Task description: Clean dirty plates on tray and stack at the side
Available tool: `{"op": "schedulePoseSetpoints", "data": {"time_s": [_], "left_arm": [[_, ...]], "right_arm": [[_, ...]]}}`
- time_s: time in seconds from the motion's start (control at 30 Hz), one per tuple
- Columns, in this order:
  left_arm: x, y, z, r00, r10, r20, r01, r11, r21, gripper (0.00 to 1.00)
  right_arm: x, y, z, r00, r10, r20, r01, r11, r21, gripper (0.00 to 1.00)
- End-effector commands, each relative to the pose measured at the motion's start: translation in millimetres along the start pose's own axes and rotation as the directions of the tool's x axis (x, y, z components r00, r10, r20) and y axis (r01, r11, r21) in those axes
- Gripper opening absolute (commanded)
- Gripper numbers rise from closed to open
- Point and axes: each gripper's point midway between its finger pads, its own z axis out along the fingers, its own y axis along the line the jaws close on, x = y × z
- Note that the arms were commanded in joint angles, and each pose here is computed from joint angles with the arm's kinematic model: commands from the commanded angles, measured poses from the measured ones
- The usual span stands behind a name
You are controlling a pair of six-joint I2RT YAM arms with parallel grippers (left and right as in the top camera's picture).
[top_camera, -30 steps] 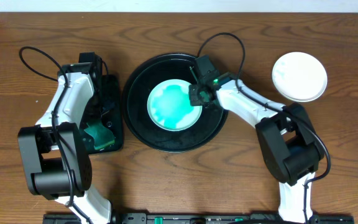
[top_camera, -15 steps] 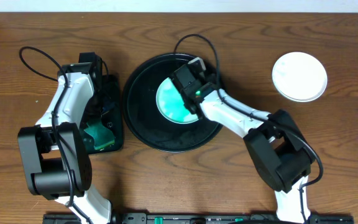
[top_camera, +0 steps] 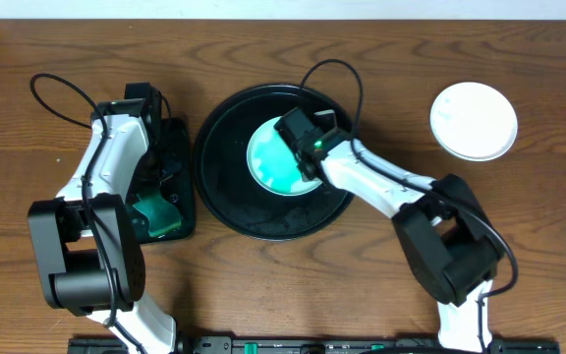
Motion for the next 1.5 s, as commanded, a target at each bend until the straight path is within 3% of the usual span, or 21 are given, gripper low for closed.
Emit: {"op": "schedulePoseSetpoints", "data": {"time_s": [0.0,0.03,0.07,0.1,0.13,0.17,0.2,0.23,0.33,0.4,0.43,0.6,0.73,0.97,1.1,1.23,1.47], "left_arm": [[-1,-1,0,1.0,0.001,-0.003,-0.001,1.0,-0.003,0.81],[-1,-1,0,1.0,0.001,-0.003,-0.001,1.0,-0.003,0.81],[-1,-1,0,1.0,0.001,-0.003,-0.001,1.0,-0.003,0.81],[-1,-1,0,1.0,0.001,-0.003,-0.001,1.0,-0.003,0.81],[-1,-1,0,1.0,0.0,-0.003,0.0,1.0,-0.003,0.82],[-1,-1,0,1.0,0.0,-0.003,0.0,1.0,-0.003,0.81],[-1,-1,0,1.0,-0.003,-0.003,0.003,1.0,-0.003,0.81],[-1,-1,0,1.0,-0.003,-0.003,0.003,1.0,-0.003,0.81],[-1,-1,0,1.0,-0.003,-0.003,0.003,1.0,-0.003,0.81],[-1,-1,0,1.0,-0.003,-0.003,0.003,1.0,-0.003,0.81],[-1,-1,0,1.0,-0.003,-0.003,0.003,1.0,-0.003,0.81],[-1,-1,0,1.0,-0.003,-0.003,0.003,1.0,-0.003,0.81],[-1,-1,0,1.0,-0.003,-0.003,0.003,1.0,-0.003,0.81],[-1,-1,0,1.0,-0.003,-0.003,0.003,1.0,-0.003,0.81],[-1,-1,0,1.0,-0.003,-0.003,0.003,1.0,-0.003,0.81],[-1,-1,0,1.0,-0.003,-0.003,0.003,1.0,-0.003,0.81],[-1,-1,0,1.0,-0.003,-0.003,0.003,1.0,-0.002,0.81]], "right_arm": [[-28,-14,-36,0.989,0.136,0.054,-0.131,0.988,-0.085,0.44],[-31,-13,-41,0.988,0.146,0.056,-0.139,0.984,-0.109,0.52],[-35,-12,-50,0.986,0.159,0.058,-0.149,0.978,-0.148,0.47],[-38,-13,-55,0.984,0.167,0.067,-0.155,0.976,-0.156,0.29],[-41,-16,-58,0.981,0.176,0.077,-0.162,0.974,-0.161,0.27],[-42,-17,-57,0.981,0.181,0.072,-0.168,0.972,-0.165,0.42],[-42,-17,-56,0.981,0.185,0.062,-0.172,0.969,-0.178,0.67],[-40,-16,-53,0.981,0.19,0.041,-0.179,0.964,-0.195,0.78],[-36,-11,-41,0.979,0.203,-0.03,-0.204,0.944,-0.26,0.92],[-37,-7,-29,0.979,0.195,-0.059,-0.204,0.93,-0.306,0.73],[-38,-9,-24,0.977,0.202,-0.063,-0.211,0.929,-0.303,0.71],[-37,-17,-1,0.975,0.207,-0.078,-0.221,0.934,-0.281,0.79],[-34,5,11,0.988,0.118,-0.097,-0.147,0.904,-0.4,0.68],[-26,25,28,0.985,0.104,-0.136,-0.156,0.872,-0.464,0.65],[-12,32,44,0.979,0.093,-0.183,-0.17,0.868,-0.467,0.49],[-6,36,51,0.975,0.086,-0.203,-0.175,0.862,-0.475,0.04],[-10,35,52,0.978,0.092,-0.186,-0.171,0.864,-0.473,0.01]]}}
